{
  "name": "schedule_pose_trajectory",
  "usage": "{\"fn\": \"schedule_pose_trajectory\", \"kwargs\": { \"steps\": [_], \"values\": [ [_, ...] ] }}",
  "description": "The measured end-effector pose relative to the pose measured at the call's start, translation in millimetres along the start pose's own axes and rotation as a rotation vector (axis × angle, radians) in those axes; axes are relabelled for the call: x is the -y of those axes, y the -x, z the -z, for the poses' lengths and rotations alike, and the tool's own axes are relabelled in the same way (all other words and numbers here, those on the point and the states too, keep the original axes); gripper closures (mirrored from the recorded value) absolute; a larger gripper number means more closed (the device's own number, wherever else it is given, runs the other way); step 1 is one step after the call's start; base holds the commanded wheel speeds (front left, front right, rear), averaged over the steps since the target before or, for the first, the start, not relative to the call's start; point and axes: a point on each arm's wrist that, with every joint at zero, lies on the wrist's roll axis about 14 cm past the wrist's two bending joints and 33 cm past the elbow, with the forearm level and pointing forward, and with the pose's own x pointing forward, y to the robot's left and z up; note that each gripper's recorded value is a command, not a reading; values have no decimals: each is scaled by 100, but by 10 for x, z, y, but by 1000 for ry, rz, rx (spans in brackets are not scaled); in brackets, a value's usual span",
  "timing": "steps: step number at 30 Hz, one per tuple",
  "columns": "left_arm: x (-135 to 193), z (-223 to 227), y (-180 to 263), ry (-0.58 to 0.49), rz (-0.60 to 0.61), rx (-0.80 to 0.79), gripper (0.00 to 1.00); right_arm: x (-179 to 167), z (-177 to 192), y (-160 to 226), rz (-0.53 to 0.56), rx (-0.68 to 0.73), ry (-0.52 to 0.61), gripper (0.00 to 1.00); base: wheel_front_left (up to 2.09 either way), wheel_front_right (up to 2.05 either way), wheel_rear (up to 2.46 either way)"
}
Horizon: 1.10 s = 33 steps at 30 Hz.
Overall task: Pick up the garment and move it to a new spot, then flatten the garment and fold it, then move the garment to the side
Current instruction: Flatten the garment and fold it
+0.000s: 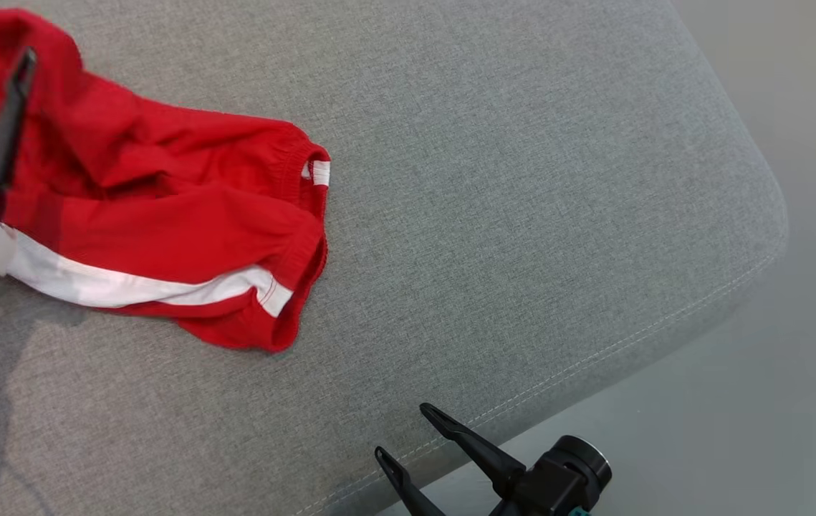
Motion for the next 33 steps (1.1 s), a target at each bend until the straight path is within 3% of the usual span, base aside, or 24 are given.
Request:
{"fn": "schedule_pose_trajectory", "kwargs": {
  "steps": [4,13,25,27,29,30,31,32,33],
  "values": [
    [-51,356,186,33,-32,-91,0,27,27,-13,6,-7,-9,0,0,0,0],
    [-739,783,809,75,-255,-233,0,-65,29,-158,-54,-8,-12,0,0,0,0],
    [-550,1030,702,228,-222,-249,0,25,50,-140,-17,-16,-21,0,0,0,0],
    [-518,1108,709,239,-217,-271,9,49,47,-121,-4,-14,-24,0,0,0,0],
    [-470,1169,711,265,-212,-289,53,67,38,-109,5,-11,-26,0,0,0,0],
    [-441,1200,715,285,-210,-301,56,76,21,-107,10,-6,-27,0,0,0,0],
    [-412,1228,722,313,-211,-308,76,93,-14,-113,14,6,-27,0,0,0,0],
    [-412,1228,722,313,-211,-308,76,93,-14,-113,14,6,-27,0,0,0,0],
    [-410,1237,733,328,-215,-310,100,114,-33,-119,20,12,-26,0,0,0,0]
  ]
}}
